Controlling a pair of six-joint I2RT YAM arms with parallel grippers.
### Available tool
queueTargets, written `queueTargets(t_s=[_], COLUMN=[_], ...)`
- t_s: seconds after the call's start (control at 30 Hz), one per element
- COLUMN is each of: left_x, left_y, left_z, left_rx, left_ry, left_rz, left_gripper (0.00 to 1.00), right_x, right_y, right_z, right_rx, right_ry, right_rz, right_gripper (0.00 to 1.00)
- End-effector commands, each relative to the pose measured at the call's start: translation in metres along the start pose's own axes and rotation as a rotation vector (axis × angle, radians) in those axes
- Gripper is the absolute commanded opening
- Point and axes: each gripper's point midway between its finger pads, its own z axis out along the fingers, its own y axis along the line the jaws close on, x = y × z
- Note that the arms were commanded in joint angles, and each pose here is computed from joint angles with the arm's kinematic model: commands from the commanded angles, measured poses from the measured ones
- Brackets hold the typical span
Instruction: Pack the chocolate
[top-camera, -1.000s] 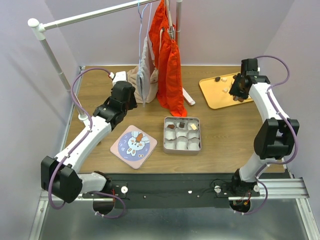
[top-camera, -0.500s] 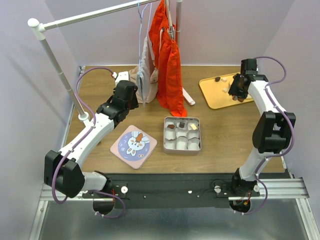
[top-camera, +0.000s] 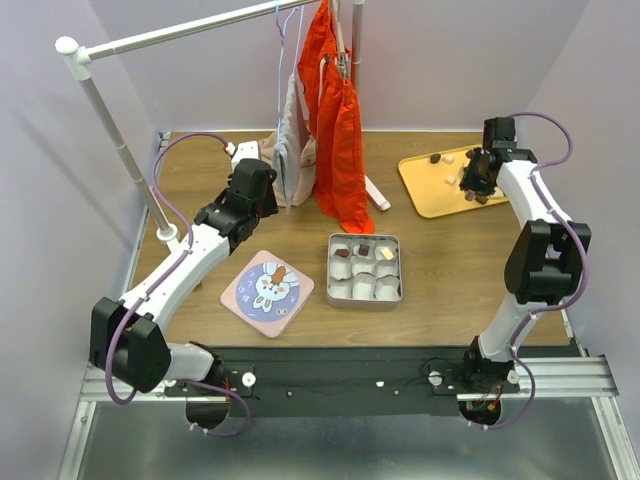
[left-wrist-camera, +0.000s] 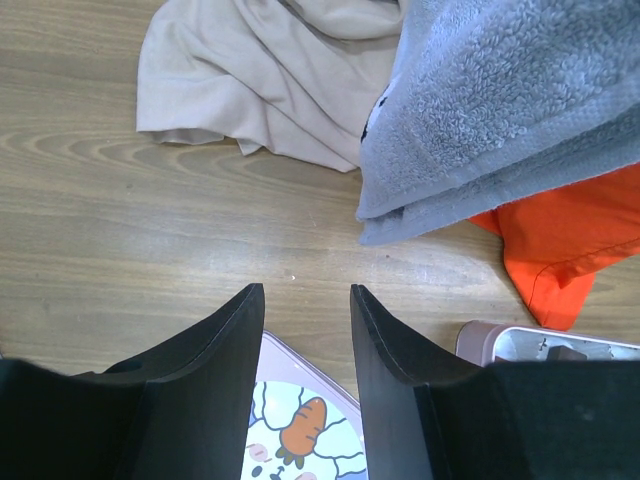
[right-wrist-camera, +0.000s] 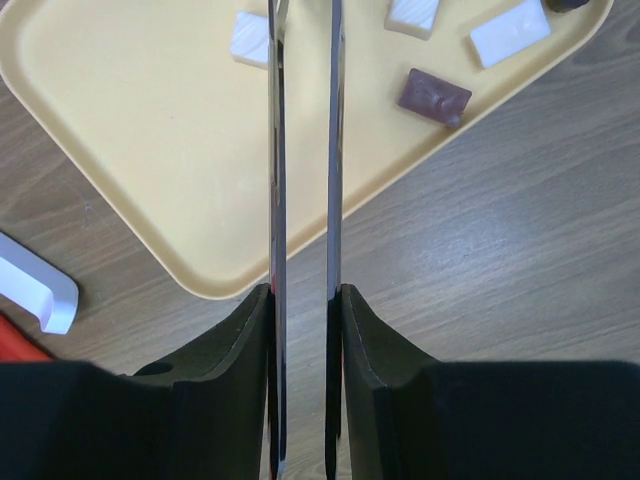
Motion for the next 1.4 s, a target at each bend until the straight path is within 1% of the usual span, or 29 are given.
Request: queueTargets(t_s=[0.0,0.1,0.13,0.2,0.23,0.3,0.33,0.4,0.43,0.47,0.57,0.63,0.67,0.8,0.83,0.87,0.97,1.2,1.37], left_x=[-0.017,-0.017,-0.018,-0.017,-0.019,-0.019,-0.020,-0.021,-0.023,-0.024,-0.026,-0.024,-0.023,-0.023,-0.023,-0.024,-0.028,-0.030,-0.029], left_y=[0.000,0.001,0.002,0.004,0.004,0.005,0.006,0.004,0.003,0.003,0.000,-0.003,-0.003,-0.006,-0.005,-0.005,-0.003,0.005,0.005], left_z=[-0.007,-0.011,-0.013,-0.015,-0.018,-0.018,-0.019,-0.020,-0.021,-0.022,-0.025,-0.024,-0.023,-0.023,-0.023,-0.024,-0.029,-0.034,-0.034], left_rx=[0.008,0.010,0.012,0.007,0.012,0.009,0.010,0.017,0.024,0.027,0.044,0.056,0.057,0.067,0.064,0.062,0.056,0.032,0.029], left_ry=[-0.045,-0.052,-0.057,-0.058,-0.067,-0.069,-0.070,-0.071,-0.073,-0.073,-0.081,-0.077,-0.072,-0.067,-0.068,-0.071,-0.082,-0.095,-0.093], left_rz=[-0.026,-0.030,-0.032,-0.032,-0.036,-0.034,-0.032,-0.034,-0.036,-0.041,-0.064,-0.071,-0.073,-0.086,-0.087,-0.087,-0.090,-0.096,-0.093], left_gripper=[0.49,0.49,0.49,0.49,0.49,0.49,0.49,0.49,0.49,0.49,0.49,0.49,0.49,0.49,0.49,0.49,0.49,0.49,0.49], right_x=[-0.027,-0.021,-0.018,-0.013,-0.001,0.015,0.033,0.046,0.060,0.066,0.091,0.102,0.112,0.144,0.153,0.168,0.190,0.226,0.242], right_y=[0.007,0.011,0.012,0.011,0.016,0.019,0.020,0.022,0.024,0.028,0.040,0.041,0.050,0.074,0.076,0.087,0.092,0.100,0.108], right_z=[-0.040,-0.063,-0.082,-0.101,-0.120,-0.136,-0.143,-0.170,-0.179,-0.197,-0.221,-0.233,-0.241,-0.252,-0.247,-0.252,-0.254,-0.257,-0.254], right_rx=[-0.068,-0.124,-0.147,-0.169,-0.232,-0.281,-0.309,-0.358,-0.380,-0.418,-0.509,-0.534,-0.564,-0.656,-0.638,-0.654,-0.630,-0.639,-0.605], right_ry=[-0.111,-0.121,-0.131,-0.140,-0.125,-0.097,-0.043,-0.048,-0.009,-0.021,0.049,0.066,0.083,0.162,0.175,0.206,0.239,0.326,0.338], right_rz=[0.022,0.024,0.024,0.022,0.011,-0.015,-0.027,-0.055,-0.059,-0.072,-0.083,-0.076,-0.099,-0.144,-0.156,-0.193,-0.245,-0.334,-0.399], right_gripper=[0.26,0.25,0.25,0.25,0.25,0.25,0.25,0.25,0.25,0.25,0.25,0.25,0.25,0.26,0.25,0.25,0.25,0.25,0.25])
